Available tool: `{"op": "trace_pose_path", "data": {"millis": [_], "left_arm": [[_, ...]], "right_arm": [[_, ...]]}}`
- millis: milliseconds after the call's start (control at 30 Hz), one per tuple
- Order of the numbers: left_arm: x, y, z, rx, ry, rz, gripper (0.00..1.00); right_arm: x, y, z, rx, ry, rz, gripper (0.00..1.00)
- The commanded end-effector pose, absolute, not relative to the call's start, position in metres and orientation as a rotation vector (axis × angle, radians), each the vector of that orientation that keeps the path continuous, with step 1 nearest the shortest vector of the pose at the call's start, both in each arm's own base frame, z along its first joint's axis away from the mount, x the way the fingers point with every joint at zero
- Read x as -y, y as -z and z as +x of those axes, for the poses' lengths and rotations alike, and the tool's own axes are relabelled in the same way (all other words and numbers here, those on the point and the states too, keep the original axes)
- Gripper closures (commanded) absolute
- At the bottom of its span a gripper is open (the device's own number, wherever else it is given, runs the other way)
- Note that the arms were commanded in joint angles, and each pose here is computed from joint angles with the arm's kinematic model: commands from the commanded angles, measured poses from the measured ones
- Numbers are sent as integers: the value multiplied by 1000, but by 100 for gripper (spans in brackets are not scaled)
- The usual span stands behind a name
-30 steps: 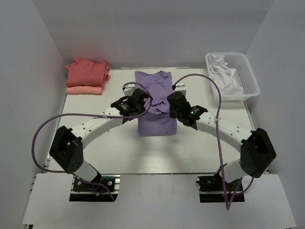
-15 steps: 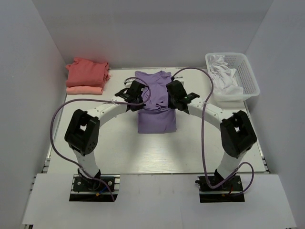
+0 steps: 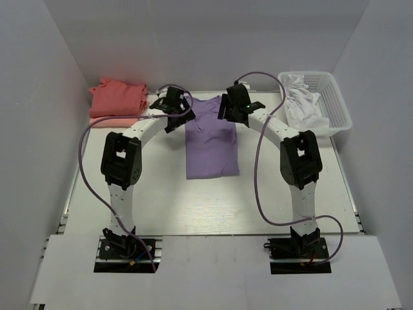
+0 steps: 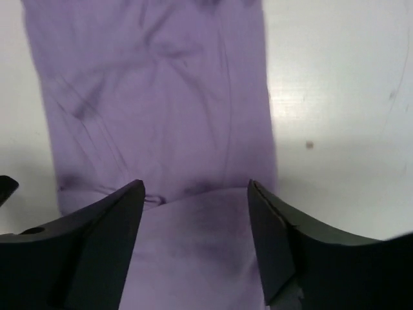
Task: Fold and stack the t-shirts
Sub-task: Fold the folded rectangular tshirt in 1/3 of the way
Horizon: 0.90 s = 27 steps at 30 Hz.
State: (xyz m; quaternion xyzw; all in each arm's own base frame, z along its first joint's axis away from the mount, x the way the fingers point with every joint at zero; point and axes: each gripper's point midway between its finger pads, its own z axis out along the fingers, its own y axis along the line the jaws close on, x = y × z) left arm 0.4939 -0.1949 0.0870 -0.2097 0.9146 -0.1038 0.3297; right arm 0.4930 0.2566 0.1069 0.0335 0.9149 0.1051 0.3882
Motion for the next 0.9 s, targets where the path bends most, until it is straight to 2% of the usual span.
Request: {"op": "trace_pose_path", "data": {"millis": [0,167,200,267,300,333,367,400,467,500,600,733,867], "left_arm": [[177,-142,518,-2290,301,-608,0],[175,-153,506,-2316,344,-545,0],[176,-152,492,-2338,369,-518,0],[186,-148,472,-2367,391,-449,0],[185,-145,462,-2387,393,-422,0],[187,-140,443,-2408,410,-383,0],[190,-136,432,-2428,448,-350,0],[195,-113,405,-2507,509,-301,0],[200,-116,386,-2494,579,-264,0],[198,-95,363,-2559,566,-256,0],[194,-79,335,-2585,574,-238,0],[205,-60,304,-2637,631,-133,0],[212,-44,287,-2657,636,-74,3]], "right_arm": [[-256,-156,516,-2254,-371,97,27],[-251,-174,485,-2243,-484,-16,14],[-248,-156,472,-2287,-478,-32,14],[-244,-158,449,-2285,-509,-72,13],[-238,-138,433,-2331,-499,-79,10],[-230,-119,419,-2373,-486,-76,10],[-233,-133,407,-2351,-537,-112,10],[-222,-104,383,-2432,-516,-107,10],[-217,-107,369,-2428,-536,-107,10],[-206,-85,343,-2486,-522,-97,10],[-201,-99,321,-2418,-592,-121,10],[-198,-79,290,-2424,-653,-223,10],[-201,-63,283,-2446,-704,-270,10]]}}
